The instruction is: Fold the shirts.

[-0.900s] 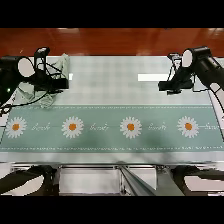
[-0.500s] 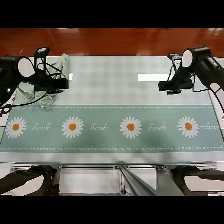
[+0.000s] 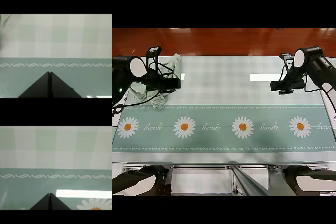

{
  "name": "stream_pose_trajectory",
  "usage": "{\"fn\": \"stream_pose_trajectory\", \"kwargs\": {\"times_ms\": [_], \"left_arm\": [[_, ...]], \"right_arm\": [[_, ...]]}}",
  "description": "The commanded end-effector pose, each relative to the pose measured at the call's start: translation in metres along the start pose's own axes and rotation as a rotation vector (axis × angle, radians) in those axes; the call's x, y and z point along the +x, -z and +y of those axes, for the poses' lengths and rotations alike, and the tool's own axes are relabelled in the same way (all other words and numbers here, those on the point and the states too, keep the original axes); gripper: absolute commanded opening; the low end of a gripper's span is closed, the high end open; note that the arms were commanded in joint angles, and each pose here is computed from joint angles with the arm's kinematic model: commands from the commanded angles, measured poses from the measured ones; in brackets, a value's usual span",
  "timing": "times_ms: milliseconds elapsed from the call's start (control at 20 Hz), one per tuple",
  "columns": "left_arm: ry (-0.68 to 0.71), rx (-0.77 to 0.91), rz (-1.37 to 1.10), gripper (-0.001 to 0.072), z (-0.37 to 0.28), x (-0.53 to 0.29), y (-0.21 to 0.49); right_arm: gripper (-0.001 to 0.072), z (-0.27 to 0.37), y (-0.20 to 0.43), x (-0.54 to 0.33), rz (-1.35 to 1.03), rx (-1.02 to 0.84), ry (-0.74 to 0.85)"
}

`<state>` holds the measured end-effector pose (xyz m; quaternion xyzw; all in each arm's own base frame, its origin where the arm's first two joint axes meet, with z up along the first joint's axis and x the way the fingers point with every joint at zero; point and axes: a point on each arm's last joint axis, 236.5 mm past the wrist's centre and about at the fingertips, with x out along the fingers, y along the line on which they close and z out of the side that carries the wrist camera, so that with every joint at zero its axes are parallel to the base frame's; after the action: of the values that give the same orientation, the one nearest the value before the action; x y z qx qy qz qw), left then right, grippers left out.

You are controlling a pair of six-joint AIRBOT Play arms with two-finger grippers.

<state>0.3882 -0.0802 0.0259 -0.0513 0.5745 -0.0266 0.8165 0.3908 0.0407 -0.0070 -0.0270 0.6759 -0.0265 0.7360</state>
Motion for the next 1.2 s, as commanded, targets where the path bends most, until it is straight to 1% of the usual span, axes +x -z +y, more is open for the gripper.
{"fn": "stream_pose_trajectory", "kwargs": {"times_ms": [0, 100, 150, 200, 250, 300, 400, 450, 500, 600, 750, 900, 1150], "left_arm": [[0.007, 0.001, -0.035, 0.0023, -0.002, 0.0, -0.008], [0.007, 0.016, -0.069, 0.0023, -0.002, -0.003, -0.018], [-0.003, 0.037, -0.068, 0.0024, 0.001, -0.012, -0.021], [-0.006, 0.033, -0.07, 0.0023, 0.003, -0.025, -0.025], [-0.007, 0.049, -0.085, 0.0024, 0.005, -0.04, -0.03], [-0.008, 0.072, -0.107, 0.0024, 0.005, -0.058, -0.034], [-0.001, 0.074, -0.159, 0.0024, 0.005, -0.097, -0.029], [-0.001, 0.078, -0.155, 0.0026, 0.006, -0.113, -0.016], [0.001, 0.086, -0.168, 0.0049, 0.007, -0.126, -0.002], [0.0, 0.12, -0.241, 0.0049, 0.013, -0.14, 0.021], [-0.006, 0.122, -0.277, 0.0049, 0.024, -0.126, 0.057], [-0.012, 0.119, -0.194, 0.0049, 0.03, -0.093, 0.087], [-0.008, 0.094, -0.108, 0.0049, 0.03, -0.062, 0.097]], "right_arm": [[0.0034, 0.002, -0.008, 0.0, -0.031, 0.007, -0.008], [0.0035, 0.003, -0.018, -0.004, -0.074, -0.005, -0.012], [0.0055, 0.0, -0.02, -0.012, -0.085, -0.026, -0.012], [0.0163, -0.001, -0.024, -0.026, -0.121, -0.058, -0.013], [0.0289, -0.005, -0.029, -0.048, -0.191, -0.08, -0.005], [0.0316, -0.009, -0.032, -0.073, -0.263, -0.079, -0.001], [0.0316, -0.015, -0.028, -0.127, -0.409, -0.078, -0.01], [0.0321, -0.018, -0.025, -0.152, -0.49, -0.073, -0.018], [0.0335, -0.02, -0.02, -0.17, -0.563, -0.07, -0.023], [0.0335, -0.026, -0.003, -0.185, -0.655, -0.049, -0.025], [0.0335, -0.029, 0.034, -0.152, -0.609, -0.012, -0.034], [0.0335, -0.028, 0.059, -0.104, -0.518, 0.014, -0.034], [0.0335, -0.023, 0.077, -0.055, -0.439, 0.054, -0.048]]}}
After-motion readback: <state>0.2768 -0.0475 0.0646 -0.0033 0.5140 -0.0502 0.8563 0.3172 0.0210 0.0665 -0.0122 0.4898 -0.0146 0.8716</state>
